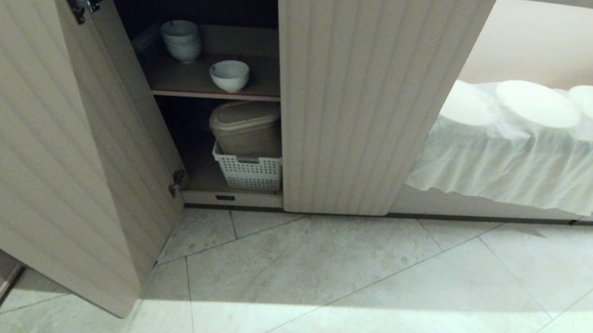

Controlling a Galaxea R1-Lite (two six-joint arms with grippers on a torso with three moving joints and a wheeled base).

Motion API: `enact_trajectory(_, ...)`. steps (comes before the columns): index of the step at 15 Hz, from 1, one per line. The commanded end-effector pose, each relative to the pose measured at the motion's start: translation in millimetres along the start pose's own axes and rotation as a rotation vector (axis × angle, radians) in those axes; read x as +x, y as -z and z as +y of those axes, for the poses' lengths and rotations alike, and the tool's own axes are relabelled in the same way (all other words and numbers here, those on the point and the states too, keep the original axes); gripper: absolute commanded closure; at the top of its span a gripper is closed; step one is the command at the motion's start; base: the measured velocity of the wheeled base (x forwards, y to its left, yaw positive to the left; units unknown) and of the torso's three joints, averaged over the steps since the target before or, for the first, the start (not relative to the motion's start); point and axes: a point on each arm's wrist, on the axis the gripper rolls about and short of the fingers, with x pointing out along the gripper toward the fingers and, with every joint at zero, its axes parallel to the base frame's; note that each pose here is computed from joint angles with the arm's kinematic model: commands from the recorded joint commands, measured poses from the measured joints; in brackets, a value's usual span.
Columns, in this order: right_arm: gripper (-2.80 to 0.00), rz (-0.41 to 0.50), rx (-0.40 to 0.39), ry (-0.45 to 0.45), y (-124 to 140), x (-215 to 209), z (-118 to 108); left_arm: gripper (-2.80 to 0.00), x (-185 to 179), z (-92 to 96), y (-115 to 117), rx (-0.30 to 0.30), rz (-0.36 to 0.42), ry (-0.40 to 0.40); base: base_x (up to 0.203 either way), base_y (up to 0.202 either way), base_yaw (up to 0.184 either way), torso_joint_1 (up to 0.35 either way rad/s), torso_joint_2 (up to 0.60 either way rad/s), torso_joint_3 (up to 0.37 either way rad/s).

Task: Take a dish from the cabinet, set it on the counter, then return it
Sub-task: Take the bowl from the cabinet

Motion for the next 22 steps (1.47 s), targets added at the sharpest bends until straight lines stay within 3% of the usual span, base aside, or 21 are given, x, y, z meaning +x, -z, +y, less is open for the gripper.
enact_trajectory(1, 0.0, 0.0, -0.001, -0.002, 0.0, 0.0, 0.0, 0.0, 0.0, 0.0, 0.0, 0.001, 0.0, -0.001, 0.0, 0.0, 0.0, 0.0, 0.0, 0.0)
enact_trajectory(16, 0.0, 0.0, -0.001, 0.0, 0.0, 0.0, 0.0, 0.0, 0.0, 0.0, 0.0, 0.002, 0.0, -0.001, 0.0, 0.0, 0.0, 0.0, 0.0, 0.0)
enact_trajectory(22, 0.0, 0.0, -0.001, 0.0, 0.0, 0.0, 0.0, 0.0, 0.0, 0.0, 0.0, 0.004, 0.0, -0.001, 0.175, 0.0, 0.001, 0.004, 0.0, 0.002)
